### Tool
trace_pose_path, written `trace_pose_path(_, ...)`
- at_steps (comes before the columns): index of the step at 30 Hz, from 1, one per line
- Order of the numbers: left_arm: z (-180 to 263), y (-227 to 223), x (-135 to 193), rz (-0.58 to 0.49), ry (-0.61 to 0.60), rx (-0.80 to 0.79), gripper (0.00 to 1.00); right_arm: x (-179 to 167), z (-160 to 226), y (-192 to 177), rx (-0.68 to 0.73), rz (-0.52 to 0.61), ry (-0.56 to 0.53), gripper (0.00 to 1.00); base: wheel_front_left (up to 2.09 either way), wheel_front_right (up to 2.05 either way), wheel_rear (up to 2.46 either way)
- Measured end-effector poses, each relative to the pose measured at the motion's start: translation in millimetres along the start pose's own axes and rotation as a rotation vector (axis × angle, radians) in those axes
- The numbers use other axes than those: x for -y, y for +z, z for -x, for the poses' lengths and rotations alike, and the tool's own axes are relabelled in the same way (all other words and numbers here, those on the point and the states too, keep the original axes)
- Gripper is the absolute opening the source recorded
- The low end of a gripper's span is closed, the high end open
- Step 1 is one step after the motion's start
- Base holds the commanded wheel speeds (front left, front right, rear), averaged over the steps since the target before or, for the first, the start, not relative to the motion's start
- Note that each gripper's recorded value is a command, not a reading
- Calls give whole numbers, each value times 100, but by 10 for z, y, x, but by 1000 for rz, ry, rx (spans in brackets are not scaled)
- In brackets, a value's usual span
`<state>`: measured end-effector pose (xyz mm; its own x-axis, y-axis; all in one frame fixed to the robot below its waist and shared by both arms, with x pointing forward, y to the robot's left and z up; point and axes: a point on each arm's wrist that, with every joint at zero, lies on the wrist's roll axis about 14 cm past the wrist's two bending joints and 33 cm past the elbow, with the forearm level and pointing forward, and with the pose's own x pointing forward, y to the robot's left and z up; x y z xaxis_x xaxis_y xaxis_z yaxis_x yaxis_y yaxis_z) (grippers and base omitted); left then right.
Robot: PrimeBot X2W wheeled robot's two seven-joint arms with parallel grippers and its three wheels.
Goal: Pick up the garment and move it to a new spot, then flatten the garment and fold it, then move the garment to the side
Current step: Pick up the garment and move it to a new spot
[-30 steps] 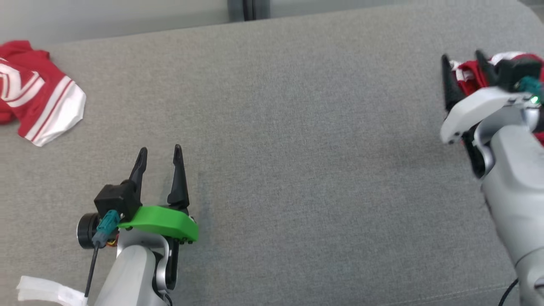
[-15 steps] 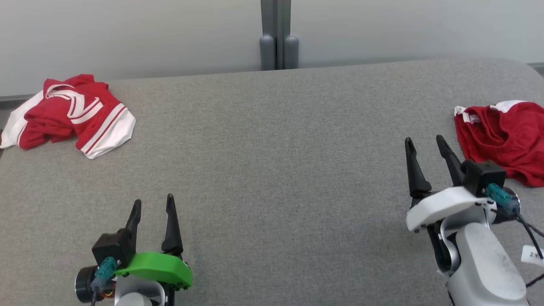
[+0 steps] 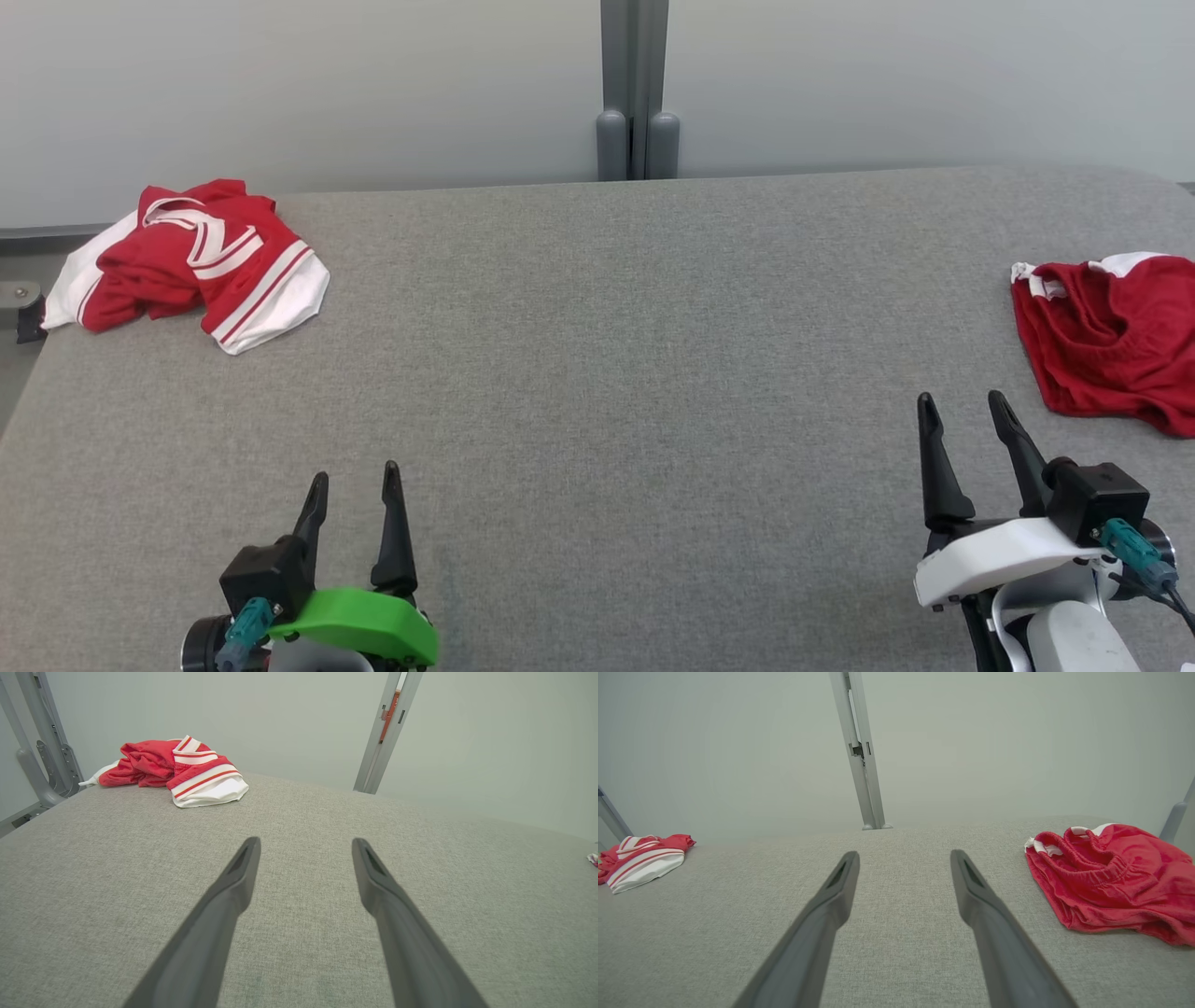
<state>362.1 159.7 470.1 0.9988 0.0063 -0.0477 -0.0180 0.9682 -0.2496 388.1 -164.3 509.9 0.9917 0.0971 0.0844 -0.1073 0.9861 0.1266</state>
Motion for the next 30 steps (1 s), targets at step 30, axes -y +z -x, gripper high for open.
trace_pose_path(30, 279, 201, -452, -7, 148, 66, 100, -699, -190, -127, -41, -34, 203, 100, 0, 0, 0)
